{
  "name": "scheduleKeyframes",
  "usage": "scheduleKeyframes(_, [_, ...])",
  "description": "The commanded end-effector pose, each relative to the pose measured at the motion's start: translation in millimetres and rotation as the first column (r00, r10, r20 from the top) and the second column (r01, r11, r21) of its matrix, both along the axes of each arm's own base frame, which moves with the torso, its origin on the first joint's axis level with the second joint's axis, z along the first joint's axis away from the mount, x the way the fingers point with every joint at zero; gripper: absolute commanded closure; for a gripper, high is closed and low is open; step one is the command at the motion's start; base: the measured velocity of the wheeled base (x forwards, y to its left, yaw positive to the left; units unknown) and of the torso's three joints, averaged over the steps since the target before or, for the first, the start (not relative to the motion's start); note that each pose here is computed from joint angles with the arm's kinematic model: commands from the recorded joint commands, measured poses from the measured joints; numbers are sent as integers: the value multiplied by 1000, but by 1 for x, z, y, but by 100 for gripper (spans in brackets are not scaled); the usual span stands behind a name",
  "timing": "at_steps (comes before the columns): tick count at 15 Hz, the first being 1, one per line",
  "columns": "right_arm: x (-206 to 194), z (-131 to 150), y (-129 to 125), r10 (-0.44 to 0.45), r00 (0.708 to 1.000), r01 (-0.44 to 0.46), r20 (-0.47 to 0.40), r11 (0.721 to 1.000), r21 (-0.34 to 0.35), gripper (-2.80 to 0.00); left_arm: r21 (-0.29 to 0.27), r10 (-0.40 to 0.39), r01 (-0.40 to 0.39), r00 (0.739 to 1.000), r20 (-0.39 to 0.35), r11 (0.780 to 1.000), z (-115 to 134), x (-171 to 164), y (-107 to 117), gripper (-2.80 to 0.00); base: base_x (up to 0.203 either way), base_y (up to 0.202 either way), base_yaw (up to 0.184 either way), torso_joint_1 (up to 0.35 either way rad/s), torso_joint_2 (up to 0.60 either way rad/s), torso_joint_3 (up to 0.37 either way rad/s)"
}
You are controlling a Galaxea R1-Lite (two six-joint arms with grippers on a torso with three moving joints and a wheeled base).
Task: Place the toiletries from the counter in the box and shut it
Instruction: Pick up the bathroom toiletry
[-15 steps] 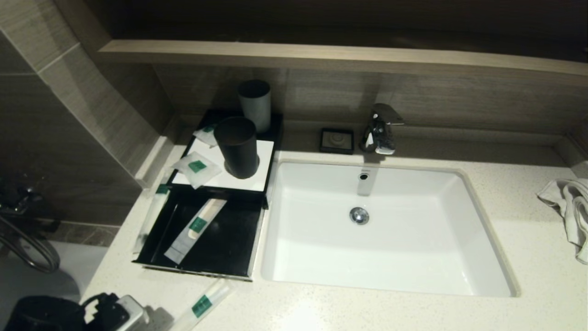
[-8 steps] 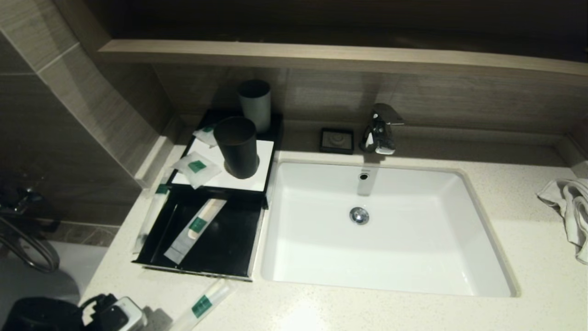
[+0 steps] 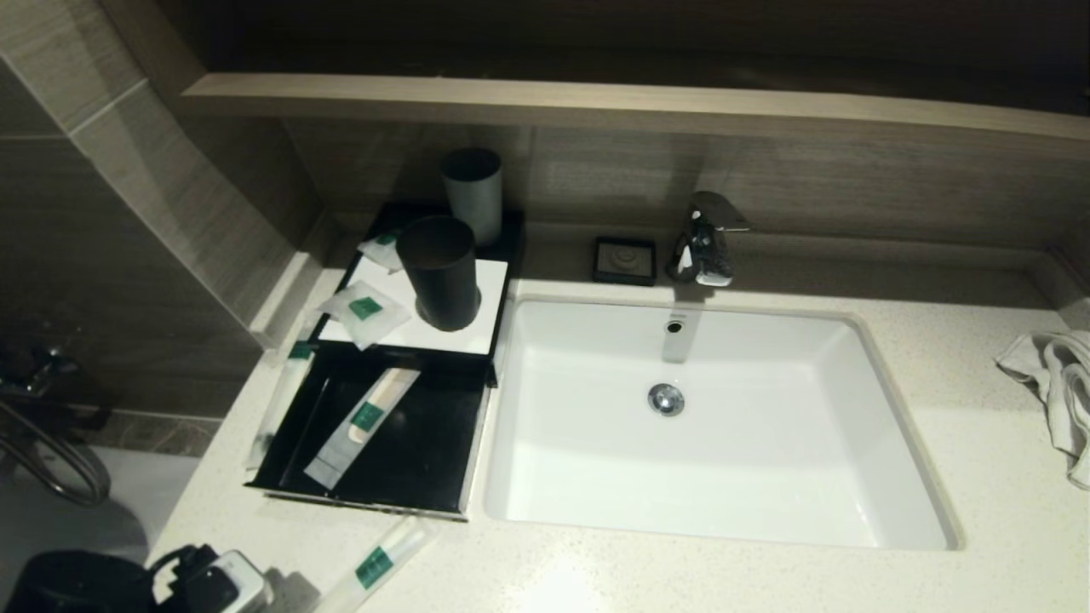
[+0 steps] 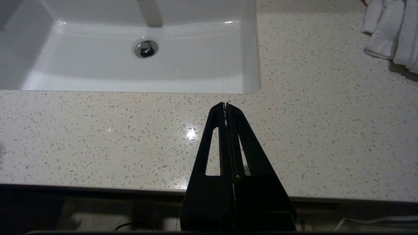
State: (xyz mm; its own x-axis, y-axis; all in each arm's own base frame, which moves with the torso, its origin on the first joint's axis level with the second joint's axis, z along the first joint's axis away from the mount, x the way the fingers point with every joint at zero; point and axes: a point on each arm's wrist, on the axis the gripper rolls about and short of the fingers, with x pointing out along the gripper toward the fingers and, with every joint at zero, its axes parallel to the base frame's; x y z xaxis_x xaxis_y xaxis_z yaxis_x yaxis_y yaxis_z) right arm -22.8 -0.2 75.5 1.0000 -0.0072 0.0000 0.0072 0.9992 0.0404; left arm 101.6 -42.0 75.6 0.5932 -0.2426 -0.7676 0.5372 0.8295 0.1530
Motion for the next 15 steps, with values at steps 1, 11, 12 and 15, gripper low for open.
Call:
scheduleKeyframes(1, [0,0,0,0,1000,0,-2,1000,1,0,2,-3,3,1000,-2,1000,0,0,0,-280,0,0,0,0,0,0])
scheduleKeyframes(11, [0,0,0,0,1000,0,-2,1000,1,0,7,-8,8,1000,-6,1000,-1,2,-1,-280,0,0,0,0,0,0])
scheduleKeyframes(12, [0,0,0,0,1000,0,-2,1000,-1,0,7,-10,10,1000,-6,1000,-1,2,-1,-280,0,0,0,0,0,0])
scheduleKeyframes(15, [0,0,0,0,1000,0,-2,1000,1,0,9,-11,11,1000,-1,1000,0,3,-1,-280,0,0,0,0,0,0])
